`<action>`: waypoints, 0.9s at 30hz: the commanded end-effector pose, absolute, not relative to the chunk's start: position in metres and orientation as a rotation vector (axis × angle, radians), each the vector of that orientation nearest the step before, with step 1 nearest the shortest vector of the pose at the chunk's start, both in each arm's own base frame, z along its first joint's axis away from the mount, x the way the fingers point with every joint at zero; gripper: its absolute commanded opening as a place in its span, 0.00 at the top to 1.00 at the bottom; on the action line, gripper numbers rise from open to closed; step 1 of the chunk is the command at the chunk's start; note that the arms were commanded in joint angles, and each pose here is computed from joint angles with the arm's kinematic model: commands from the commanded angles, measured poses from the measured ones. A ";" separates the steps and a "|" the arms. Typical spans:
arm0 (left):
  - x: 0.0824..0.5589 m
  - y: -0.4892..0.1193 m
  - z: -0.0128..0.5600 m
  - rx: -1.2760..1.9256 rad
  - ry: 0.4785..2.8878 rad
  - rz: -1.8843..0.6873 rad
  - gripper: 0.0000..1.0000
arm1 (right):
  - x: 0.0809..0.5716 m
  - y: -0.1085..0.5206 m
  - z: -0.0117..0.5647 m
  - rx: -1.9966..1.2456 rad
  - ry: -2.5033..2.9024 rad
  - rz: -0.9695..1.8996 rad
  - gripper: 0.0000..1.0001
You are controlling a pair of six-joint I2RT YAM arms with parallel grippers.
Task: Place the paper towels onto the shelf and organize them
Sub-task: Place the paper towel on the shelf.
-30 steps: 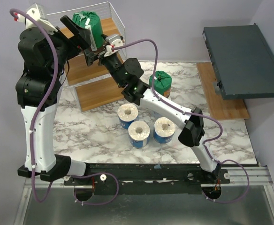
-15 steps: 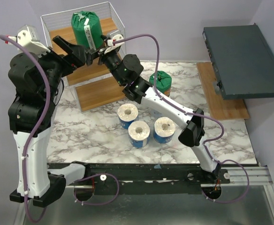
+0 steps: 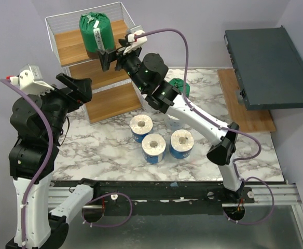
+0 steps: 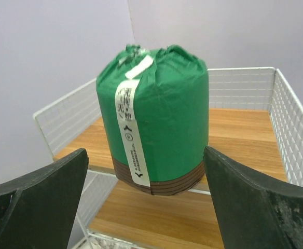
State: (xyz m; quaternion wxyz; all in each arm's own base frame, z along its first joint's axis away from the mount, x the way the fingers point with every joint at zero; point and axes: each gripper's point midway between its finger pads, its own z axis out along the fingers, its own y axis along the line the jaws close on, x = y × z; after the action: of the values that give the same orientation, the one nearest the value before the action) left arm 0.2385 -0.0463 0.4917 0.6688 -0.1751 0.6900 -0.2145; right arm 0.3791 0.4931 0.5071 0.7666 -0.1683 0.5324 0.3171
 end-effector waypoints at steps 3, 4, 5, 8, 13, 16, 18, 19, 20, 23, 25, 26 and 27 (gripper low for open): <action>0.226 -0.037 0.464 -0.465 1.576 -0.461 0.16 | 0.359 0.465 0.534 -0.313 1.227 0.748 0.23; 0.226 -0.038 0.457 -0.469 1.592 -0.465 0.20 | 0.358 0.466 0.533 -0.318 1.236 0.756 0.29; 0.224 -0.039 0.453 -0.469 1.600 -0.470 0.23 | 0.357 0.467 0.535 -0.318 1.235 0.768 0.36; 0.220 -0.040 0.439 -0.475 1.630 -0.474 0.32 | 0.357 0.474 0.524 -0.350 1.281 0.779 0.52; 0.215 -0.042 0.408 -0.487 1.692 -0.475 0.40 | 0.356 0.485 0.518 -0.361 1.291 0.824 0.57; 0.211 -0.040 0.387 -0.494 1.728 -0.458 0.41 | 0.360 0.490 0.513 -0.358 1.300 0.820 0.50; 0.208 -0.041 0.375 -0.493 1.748 -0.456 0.41 | 0.364 0.492 0.507 -0.355 1.308 0.805 0.45; 0.206 -0.041 0.369 -0.491 1.756 -0.457 0.41 | 0.365 0.493 0.504 -0.356 1.312 0.798 0.43; 0.204 -0.041 0.365 -0.489 1.762 -0.459 0.41 | 0.366 0.494 0.503 -0.357 1.313 0.793 0.42; 0.196 -0.041 0.345 -0.483 1.787 -0.454 0.41 | 0.370 0.497 0.497 -0.360 1.319 0.785 0.41; 0.190 -0.042 0.334 -0.478 1.789 -0.470 0.41 | 0.372 0.499 0.494 -0.358 1.321 0.782 0.40; 0.188 -0.043 0.327 -0.482 1.796 -0.478 0.41 | 0.373 0.501 0.492 -0.358 1.320 0.779 0.40; 0.185 -0.043 0.322 -0.486 1.798 -0.487 0.41 | 0.374 0.502 0.492 -0.351 1.316 0.777 0.40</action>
State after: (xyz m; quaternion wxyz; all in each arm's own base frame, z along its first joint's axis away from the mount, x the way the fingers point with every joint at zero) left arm 0.1991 -0.0379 0.3428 0.5825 -0.2119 0.7619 -0.1881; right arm 0.3715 0.4978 0.4915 0.7042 -0.1608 0.5953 0.3519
